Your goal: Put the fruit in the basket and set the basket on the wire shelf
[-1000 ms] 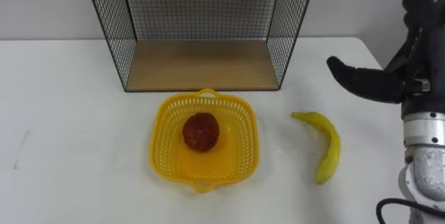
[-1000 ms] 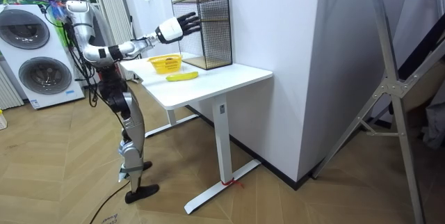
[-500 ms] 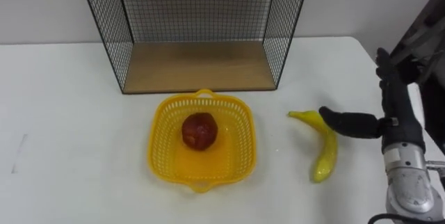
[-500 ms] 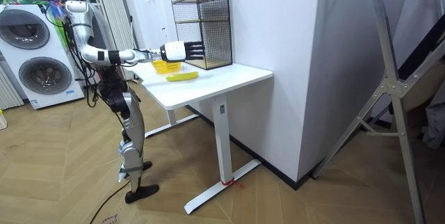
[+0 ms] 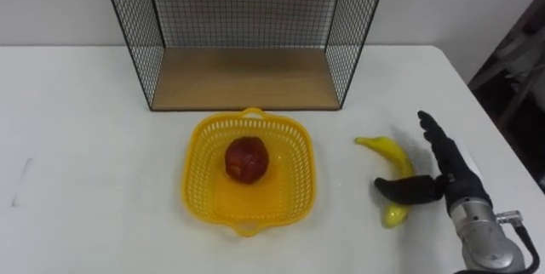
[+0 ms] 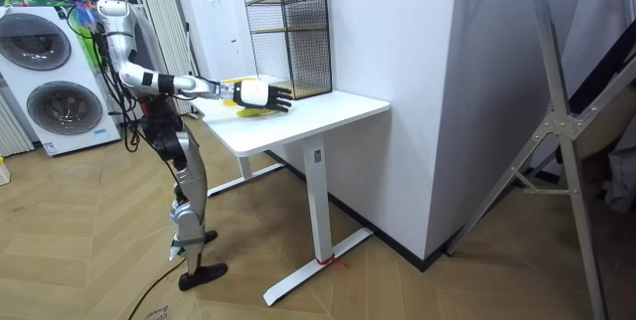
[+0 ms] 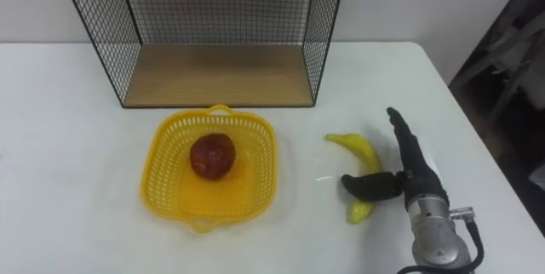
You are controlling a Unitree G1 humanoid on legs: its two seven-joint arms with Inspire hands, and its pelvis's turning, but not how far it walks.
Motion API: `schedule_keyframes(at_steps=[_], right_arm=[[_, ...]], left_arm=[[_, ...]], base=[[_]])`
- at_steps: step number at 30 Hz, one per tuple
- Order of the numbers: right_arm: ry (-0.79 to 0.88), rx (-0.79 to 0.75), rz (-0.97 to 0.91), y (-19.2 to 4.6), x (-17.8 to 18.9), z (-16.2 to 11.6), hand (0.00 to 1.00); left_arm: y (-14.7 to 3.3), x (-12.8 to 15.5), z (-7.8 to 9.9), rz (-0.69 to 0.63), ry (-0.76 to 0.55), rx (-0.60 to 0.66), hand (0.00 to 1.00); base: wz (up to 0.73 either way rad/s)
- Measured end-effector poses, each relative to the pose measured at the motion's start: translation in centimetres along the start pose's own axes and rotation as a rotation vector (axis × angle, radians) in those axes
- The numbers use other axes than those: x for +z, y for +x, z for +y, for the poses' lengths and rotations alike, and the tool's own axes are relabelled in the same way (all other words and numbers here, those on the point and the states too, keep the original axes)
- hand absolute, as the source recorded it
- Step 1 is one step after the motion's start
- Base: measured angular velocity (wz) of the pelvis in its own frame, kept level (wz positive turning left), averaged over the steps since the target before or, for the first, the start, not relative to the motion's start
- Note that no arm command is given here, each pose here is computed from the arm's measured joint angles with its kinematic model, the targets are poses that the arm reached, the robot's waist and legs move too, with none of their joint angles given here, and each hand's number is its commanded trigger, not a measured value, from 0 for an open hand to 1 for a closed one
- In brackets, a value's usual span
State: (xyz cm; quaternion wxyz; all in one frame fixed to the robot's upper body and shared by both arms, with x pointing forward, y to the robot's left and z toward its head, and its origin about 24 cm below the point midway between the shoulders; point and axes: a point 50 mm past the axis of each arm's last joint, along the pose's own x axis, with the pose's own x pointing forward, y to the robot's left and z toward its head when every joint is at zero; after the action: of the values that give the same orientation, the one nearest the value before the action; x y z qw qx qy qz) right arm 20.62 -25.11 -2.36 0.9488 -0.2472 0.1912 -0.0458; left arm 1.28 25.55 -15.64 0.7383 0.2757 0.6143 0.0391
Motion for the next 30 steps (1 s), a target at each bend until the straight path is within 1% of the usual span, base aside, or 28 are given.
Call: schedule_keyframes(at_steps=[10,11,12,13,19,22,25,30], right_arm=[[-0.012,0.076,0.066,0.5,-1.7,0.7,0.00],[-0.013,0.079,0.069,0.5,-1.7,0.7,0.58],[-0.014,0.080,0.070,0.5,-1.8,0.7,0.82],[-0.018,0.084,0.072,0.5,-1.8,0.7,1.00],[-0.052,0.074,0.080,0.5,-2.0,0.3,1.00],[-0.058,0.043,0.090,0.8,-2.1,-0.3,1.00],[-0.110,0.006,0.093,1.1,-2.0,-0.7,1.00],[-0.162,-0.003,0.091,1.1,-2.0,-0.6,1.00]], left_arm=[[0.0,-0.7,-0.1,0.064,0.008,-0.019,0.00],[0.0,-0.7,-0.1,0.068,0.009,-0.018,0.00],[-0.1,-0.8,-0.1,0.072,0.010,-0.019,0.00],[0.0,-0.7,0.0,0.071,0.010,-0.016,0.00],[0.0,0.0,0.3,0.046,0.006,0.009,0.00],[0.0,0.2,0.5,0.037,0.005,0.031,0.00],[0.0,0.2,0.5,0.040,0.005,0.041,0.00],[0.0,0.3,0.6,0.035,0.004,0.052,0.00]], base=[[0.03],[0.06],[0.07],[0.06],[0.05],[0.04],[0.02],[0.00]])
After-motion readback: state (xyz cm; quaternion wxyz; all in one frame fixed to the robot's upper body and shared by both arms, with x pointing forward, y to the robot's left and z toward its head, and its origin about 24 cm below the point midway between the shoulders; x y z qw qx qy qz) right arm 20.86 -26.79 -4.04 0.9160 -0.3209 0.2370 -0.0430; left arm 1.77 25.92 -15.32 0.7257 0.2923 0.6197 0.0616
